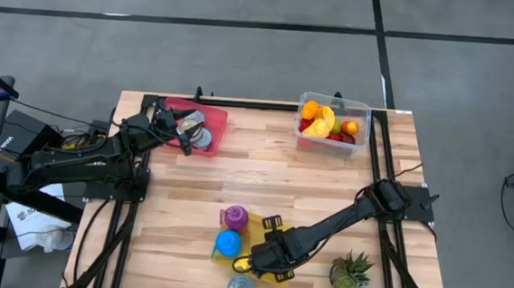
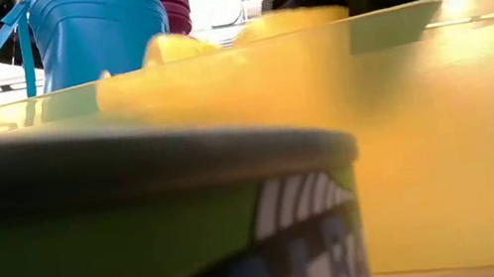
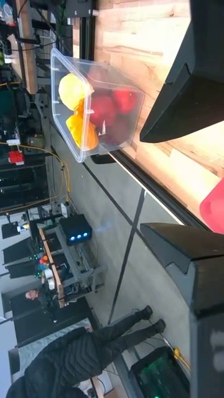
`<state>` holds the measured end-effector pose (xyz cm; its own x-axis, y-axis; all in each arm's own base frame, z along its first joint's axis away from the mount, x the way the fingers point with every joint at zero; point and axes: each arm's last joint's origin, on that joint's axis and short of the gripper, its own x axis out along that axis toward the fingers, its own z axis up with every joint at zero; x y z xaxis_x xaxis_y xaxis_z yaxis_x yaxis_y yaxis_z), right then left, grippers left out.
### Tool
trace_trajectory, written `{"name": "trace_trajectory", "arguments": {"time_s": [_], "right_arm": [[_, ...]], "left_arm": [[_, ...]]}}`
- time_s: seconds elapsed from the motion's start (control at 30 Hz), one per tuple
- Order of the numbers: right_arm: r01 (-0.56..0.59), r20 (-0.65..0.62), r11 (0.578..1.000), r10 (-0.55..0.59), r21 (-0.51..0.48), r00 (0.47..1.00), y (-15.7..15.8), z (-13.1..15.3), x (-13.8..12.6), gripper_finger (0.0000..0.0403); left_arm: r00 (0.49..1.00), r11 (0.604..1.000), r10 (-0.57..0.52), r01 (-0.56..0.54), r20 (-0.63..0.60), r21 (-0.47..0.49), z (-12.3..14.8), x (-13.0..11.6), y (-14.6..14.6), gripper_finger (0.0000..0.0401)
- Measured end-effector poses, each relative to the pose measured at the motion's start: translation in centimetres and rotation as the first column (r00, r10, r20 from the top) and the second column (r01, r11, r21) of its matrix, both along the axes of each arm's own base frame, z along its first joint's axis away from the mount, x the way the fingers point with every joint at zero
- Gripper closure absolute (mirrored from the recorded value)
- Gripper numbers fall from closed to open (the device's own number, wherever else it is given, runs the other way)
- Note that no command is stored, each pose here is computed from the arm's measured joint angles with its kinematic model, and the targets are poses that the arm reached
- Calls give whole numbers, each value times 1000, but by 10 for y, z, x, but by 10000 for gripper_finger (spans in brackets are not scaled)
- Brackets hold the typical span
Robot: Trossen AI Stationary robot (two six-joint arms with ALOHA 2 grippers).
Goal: Pick & Place Food Item
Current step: Adjust the yellow water bottle in the yellow bin
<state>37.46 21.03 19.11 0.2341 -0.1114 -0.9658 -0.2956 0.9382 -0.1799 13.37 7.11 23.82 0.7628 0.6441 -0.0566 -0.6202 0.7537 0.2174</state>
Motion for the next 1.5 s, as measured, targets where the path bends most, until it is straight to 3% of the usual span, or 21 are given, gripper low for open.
{"name": "trace_trajectory", "arguments": {"time_s": [0.47,0.67,0.97,1.33,1.5], "right_arm": [[27,67,999,-25,-20,997,22,28,-7,285],[46,228,999,-48,15,972,41,48,-16,285],[94,566,996,-78,1,820,71,89,-35,285],[111,744,992,-113,53,659,88,45,-33,285],[69,793,994,-105,80,600,86,46,-31,285]], "left_arm": [[1000,1000,1,-1,0,0,0,0,0,185],[1000,1000,1,-1,0,0,0,0,0,184],[1000,1000,0,0,1,-3,0,0,0,185],[1000,1000,0,0,-8,-17,-2,0,0,185],[1000,1000,-1,1,2,-27,-2,0,0,185]]}}
